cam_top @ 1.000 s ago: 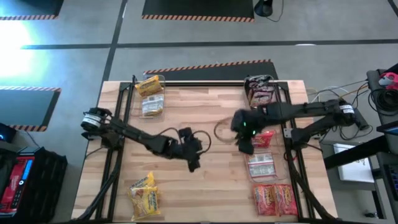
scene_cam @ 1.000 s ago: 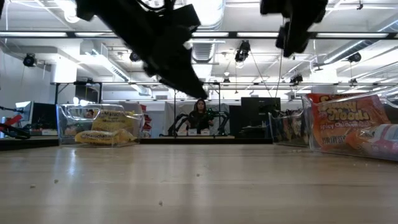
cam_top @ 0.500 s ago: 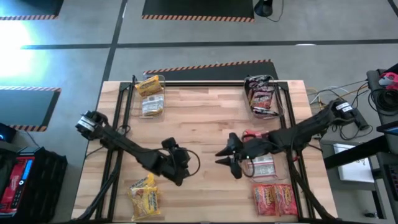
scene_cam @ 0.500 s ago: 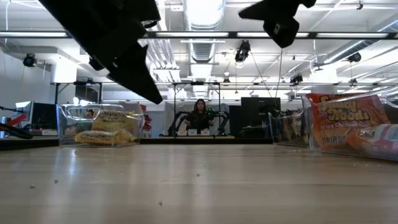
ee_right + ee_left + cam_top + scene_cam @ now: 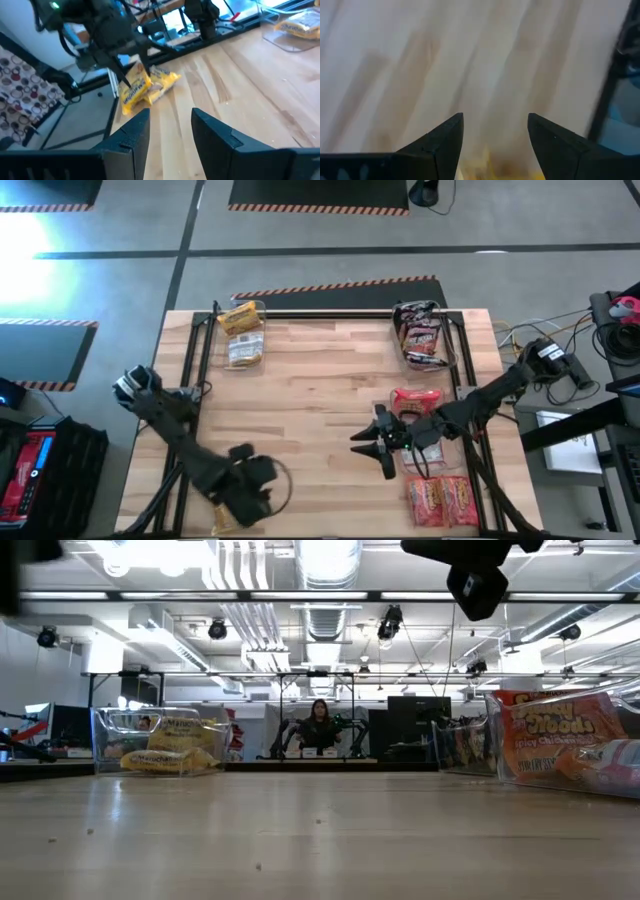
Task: Sort Maruchan noodles
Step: Put the yellow noodle pack into the top left transparent bin
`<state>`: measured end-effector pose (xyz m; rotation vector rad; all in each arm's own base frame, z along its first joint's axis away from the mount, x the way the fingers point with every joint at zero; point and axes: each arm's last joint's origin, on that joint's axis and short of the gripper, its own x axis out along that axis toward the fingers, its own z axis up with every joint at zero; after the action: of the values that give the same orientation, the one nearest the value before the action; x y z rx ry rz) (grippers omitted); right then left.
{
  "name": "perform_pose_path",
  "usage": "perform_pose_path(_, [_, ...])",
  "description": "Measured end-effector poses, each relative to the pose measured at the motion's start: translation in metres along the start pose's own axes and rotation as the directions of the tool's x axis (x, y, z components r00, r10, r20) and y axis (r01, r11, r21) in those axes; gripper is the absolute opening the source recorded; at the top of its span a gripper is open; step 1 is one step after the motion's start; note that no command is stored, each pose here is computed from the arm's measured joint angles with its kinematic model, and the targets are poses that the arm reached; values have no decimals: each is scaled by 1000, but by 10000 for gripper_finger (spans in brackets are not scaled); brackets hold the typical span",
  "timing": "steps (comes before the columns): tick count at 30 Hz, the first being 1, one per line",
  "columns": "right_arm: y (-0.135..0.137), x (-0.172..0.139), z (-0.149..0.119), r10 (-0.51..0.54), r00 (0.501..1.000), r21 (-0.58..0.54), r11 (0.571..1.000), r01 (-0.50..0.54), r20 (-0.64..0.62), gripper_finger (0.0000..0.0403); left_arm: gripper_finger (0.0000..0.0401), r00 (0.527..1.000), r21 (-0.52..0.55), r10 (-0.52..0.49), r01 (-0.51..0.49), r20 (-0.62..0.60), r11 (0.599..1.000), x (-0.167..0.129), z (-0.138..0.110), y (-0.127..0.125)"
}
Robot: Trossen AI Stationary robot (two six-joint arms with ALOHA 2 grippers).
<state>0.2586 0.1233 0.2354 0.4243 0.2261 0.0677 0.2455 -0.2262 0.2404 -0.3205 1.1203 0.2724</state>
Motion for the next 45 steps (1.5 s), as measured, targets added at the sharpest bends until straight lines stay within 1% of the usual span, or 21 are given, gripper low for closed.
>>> perform_pose_path(2, [1,0,-1,-1,1000,-4,1000,0,-4,132,204,999,-65,11,-15,-53,998,-10,-13,-5])
perform_pose_path(4, [1,2,-1,-3,1000,-4,1000,3,3,132,204,989,-122,25,-44,-149,992,-15,-26,-8])
perform_pose_path(6, [0,3,-3,-14,1000,-22,1000,14,-9,132,204,975,-155,21,-56,-220,986,-20,-38,-14])
perform_pose_path(9, [0,4,-4,-15,1000,-37,999,15,-8,132,204,959,-168,-15,-35,-283,985,-29,-52,-25])
perform_pose_path(10, [-1,5,-5,-18,1000,-48,999,18,-15,132,204,952,-176,-12,-44,-306,983,-30,-57,-27])
perform_pose_path(13, [-1,6,-6,-19,1000,-54,998,18,-15,132,204,926,-187,46,-124,-375,974,-29,-72,-30])
perform_pose_path(17, [-2,8,-9,-26,999,-70,997,24,-27,132,204,910,-201,79,-173,-406,964,-22,-84,-32])
perform_pose_path(22, [-3,10,-13,-33,999,-76,997,30,-39,132,204,893,-122,191,-260,-407,958,-2,-89,-28])
perform_pose_path(26, [-3,11,-13,-33,999,-76,997,30,-39,132,204,880,-36,285,-322,-379,946,10,-86,-22])
perform_pose_path(30, [-2,11,-13,-33,999,-76,997,30,-38,132,204,904,27,318,-324,-285,946,19,-72,-17])
perform_pose_path(33, [-2,11,-13,-33,999,-75,997,30,-38,132,204,905,75,352,-345,-239,936,29,-60,-9])
perform_pose_path(37, [-2,11,-12,-33,999,-75,997,30,-38,132,204,903,141,385,-363,-193,921,48,-41,6])
perform_pose_path(41, [-2,11,-12,-33,999,-71,997,30,-37,132,204,908,174,413,-396,-74,902,65,-16,21])
perform_pose_path(45, [-2,11,-12,-33,999,-12,999,33,-38,132,204,901,197,434,-429,23,881,76,10,34])
